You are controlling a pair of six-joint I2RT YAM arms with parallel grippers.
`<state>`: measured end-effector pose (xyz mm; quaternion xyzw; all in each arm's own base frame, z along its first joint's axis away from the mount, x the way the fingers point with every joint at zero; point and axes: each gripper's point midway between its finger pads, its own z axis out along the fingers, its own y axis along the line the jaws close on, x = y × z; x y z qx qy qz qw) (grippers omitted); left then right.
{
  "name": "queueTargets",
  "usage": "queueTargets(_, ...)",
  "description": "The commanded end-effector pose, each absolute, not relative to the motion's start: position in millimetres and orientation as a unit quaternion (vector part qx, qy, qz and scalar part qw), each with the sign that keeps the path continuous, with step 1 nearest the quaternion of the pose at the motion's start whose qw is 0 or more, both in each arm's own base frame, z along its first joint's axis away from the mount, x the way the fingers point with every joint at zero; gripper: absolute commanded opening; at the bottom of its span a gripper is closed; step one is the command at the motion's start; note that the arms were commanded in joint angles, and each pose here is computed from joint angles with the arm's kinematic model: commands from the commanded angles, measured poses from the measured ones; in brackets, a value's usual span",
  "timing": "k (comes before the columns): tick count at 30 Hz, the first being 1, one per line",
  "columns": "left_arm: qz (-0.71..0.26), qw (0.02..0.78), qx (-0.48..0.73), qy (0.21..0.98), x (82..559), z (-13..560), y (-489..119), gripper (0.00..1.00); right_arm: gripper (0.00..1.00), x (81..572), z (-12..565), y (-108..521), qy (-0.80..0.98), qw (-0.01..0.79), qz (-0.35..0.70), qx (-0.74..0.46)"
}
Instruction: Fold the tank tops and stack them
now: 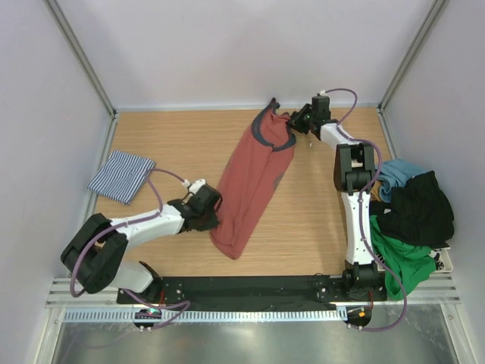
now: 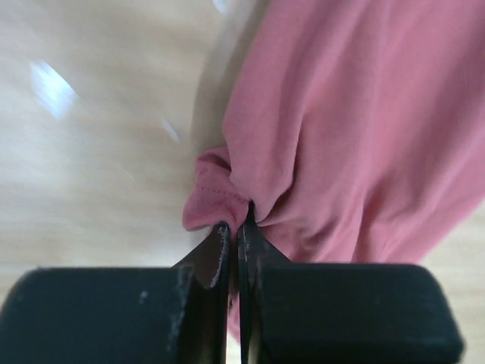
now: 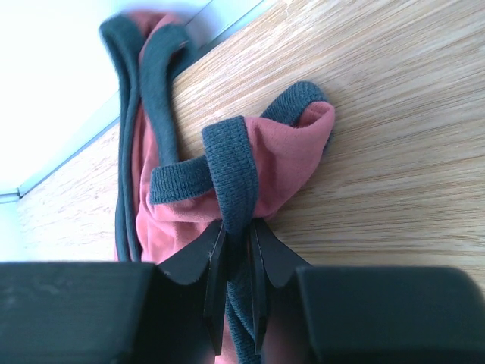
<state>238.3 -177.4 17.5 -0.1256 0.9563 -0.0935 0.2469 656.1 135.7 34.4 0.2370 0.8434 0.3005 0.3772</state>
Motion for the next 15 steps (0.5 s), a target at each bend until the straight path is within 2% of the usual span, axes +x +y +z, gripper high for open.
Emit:
queueTargets(1,-0.09,0.188,-0.138,0.968,178.3,0.0,-187.2,0.0,0.22,657.4,39.6,140.9,0.847,0.376,0.305,0.219)
queueTargets(6,-0.148,0.176,-0.141,0.963,141.5,0.2,-233.0,0.0,0.22,650.0,35.3,158.2,0.853,0.361,0.318,0.204)
queueTargets(12,-0.162,0.208,-0.135,0.955,118.8,9.3,-261.2,0.0,0.22,637.8,33.1,193.1,0.876,0.345,0.302,0.152)
queueTargets(13,-0.166,0.21,-0.138,0.954,111.8,10.7,-265.1,0.02,0.23,637.8,34.5,195.8,0.875,0.346,0.303,0.151)
queueTargets(15,-0.152,0.225,-0.141,0.952,110.9,10.5,-259.2,0.22,0.23,638.8,37.1,198.5,0.873,0.35,0.304,0.15)
